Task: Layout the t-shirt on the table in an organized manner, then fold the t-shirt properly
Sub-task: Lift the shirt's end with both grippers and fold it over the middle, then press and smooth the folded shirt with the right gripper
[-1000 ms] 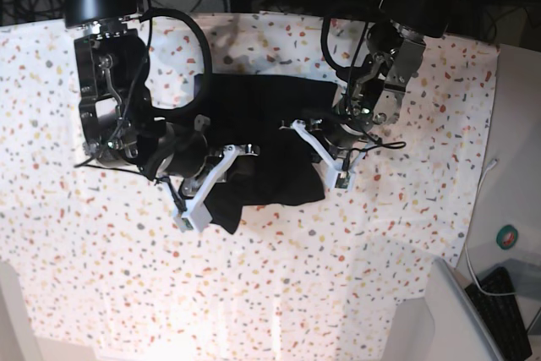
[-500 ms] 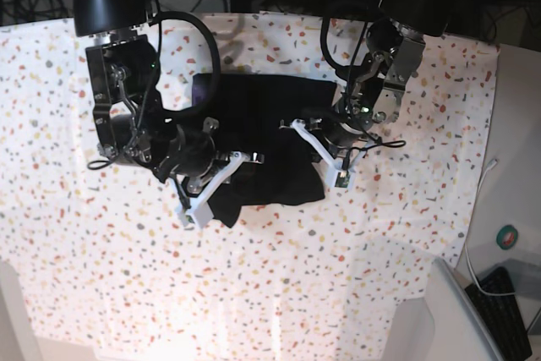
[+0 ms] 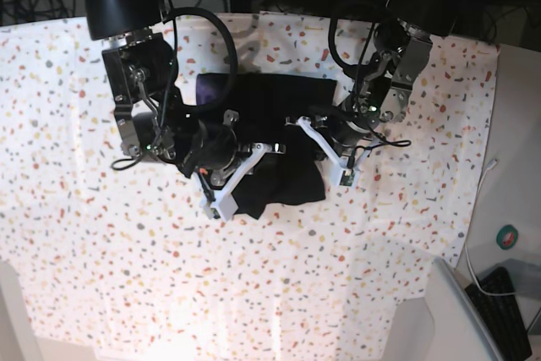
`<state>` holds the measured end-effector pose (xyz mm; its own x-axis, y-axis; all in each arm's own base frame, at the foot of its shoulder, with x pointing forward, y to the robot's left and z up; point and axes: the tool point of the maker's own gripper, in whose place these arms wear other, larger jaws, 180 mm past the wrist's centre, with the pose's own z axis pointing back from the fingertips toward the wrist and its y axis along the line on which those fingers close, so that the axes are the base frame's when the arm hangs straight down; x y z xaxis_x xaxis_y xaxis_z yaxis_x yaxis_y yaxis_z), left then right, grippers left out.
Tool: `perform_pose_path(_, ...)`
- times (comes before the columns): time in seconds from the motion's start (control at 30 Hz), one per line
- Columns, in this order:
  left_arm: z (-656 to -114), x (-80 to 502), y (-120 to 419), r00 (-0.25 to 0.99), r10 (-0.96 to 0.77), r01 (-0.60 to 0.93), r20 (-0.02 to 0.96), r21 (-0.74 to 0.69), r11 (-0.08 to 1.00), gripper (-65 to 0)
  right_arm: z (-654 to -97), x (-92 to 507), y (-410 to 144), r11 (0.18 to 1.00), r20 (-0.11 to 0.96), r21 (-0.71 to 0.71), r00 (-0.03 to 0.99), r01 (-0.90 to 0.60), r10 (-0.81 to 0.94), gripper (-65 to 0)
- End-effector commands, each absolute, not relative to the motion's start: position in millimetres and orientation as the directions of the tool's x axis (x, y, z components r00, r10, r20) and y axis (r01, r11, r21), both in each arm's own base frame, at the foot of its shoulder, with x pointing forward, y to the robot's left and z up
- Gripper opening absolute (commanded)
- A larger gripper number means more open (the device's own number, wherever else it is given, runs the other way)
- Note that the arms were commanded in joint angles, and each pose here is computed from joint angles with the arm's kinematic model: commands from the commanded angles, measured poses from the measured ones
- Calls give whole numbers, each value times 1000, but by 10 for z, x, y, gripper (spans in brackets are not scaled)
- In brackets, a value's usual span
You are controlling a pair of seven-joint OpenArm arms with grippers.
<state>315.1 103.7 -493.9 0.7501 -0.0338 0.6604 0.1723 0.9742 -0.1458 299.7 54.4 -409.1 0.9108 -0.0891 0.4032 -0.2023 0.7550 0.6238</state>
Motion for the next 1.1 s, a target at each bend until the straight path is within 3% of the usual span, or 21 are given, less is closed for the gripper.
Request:
perform_pose_path(0.0, -5008, 3079, 1173, 780, -58, 161, 623, -110, 981, -650, -3931, 3134, 585, 738, 448, 636, 886, -226, -115, -650)
perform_pose_path(0.3, -4830, 2927, 1490, 751, -106, 186, 651, -55, 981, -650, -3938, 3153, 569, 740, 453, 635, 883, -221, -125, -650)
perform_pose_path(0.7, -4550, 2472, 2467, 736, 0, -19, 677, 21, 1000, -650, -4137, 3083, 554, 755, 377, 640, 914, -141, -149, -650)
perform_pose_path(1.07, -4483, 2275, 2863, 736, 40, -110, 676, 60, 992, -650, -4132, 3083, 575, 752, 367, 647, 916, -126, -162, -650)
